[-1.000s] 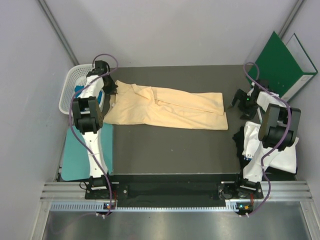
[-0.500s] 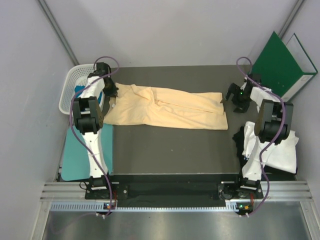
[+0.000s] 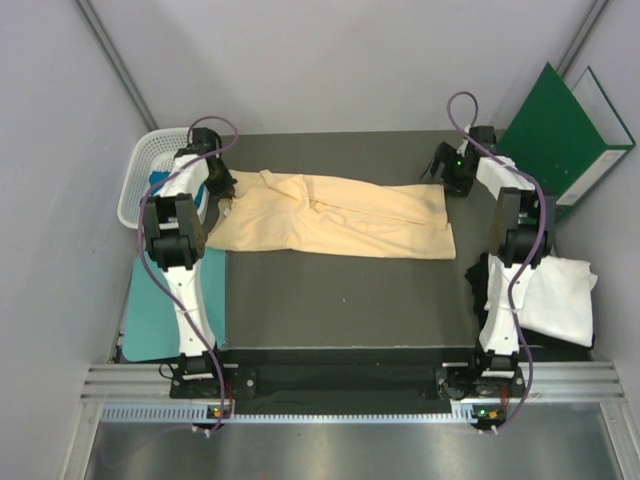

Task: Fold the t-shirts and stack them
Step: Rotate the tshirt 90 degrees

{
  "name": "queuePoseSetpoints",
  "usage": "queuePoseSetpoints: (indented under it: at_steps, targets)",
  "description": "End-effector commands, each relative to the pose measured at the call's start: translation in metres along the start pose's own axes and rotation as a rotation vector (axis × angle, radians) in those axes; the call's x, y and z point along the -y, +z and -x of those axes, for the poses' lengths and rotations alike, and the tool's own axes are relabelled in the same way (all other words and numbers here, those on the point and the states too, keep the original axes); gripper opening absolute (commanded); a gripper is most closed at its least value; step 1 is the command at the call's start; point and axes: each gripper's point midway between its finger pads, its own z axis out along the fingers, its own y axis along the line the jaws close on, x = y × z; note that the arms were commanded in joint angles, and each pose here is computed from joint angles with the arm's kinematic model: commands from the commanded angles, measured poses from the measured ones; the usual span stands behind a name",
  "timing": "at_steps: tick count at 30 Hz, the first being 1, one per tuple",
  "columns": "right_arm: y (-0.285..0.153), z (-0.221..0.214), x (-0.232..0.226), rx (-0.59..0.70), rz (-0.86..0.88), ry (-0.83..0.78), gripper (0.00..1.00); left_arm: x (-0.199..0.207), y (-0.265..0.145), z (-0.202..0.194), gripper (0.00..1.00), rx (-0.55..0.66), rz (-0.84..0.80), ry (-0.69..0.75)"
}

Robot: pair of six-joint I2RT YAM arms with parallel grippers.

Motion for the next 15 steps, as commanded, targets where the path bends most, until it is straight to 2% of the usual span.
queuePoseSetpoints:
  at_steps: [1, 2, 4, 5, 10, 15]
  targets:
    - [0.034, -0.042, -0.002, -0.118, -0.032, 0.008, 0.83, 0.001, -0.030, 0.016, 0.00, 0.054, -0.008, 0.006]
    - [0.034, -0.042, -0.002, -0.116, -0.033, 0.010, 0.57, 0.001, -0.027, 0.016, 0.00, 0.050, -0.006, 0.007]
    - [0.034, -0.047, -0.001, -0.134, -0.039, 0.030, 0.35, 0.005, -0.029, 0.022, 0.00, 0.062, -0.012, 0.006]
    - [0.032, -0.045, -0.002, -0.139, -0.042, 0.032, 0.18, 0.004, -0.026, 0.021, 0.00, 0.051, -0.011, 0.007]
    - [0.020, -0.056, 0.012, -0.177, -0.121, 0.013, 0.00, 0.013, -0.027, 0.033, 0.00, 0.067, -0.029, 0.007]
    - [0.000, -0.066, 0.027, -0.188, -0.205, -0.024, 0.00, 0.020, -0.025, 0.044, 0.00, 0.092, -0.049, 0.010]
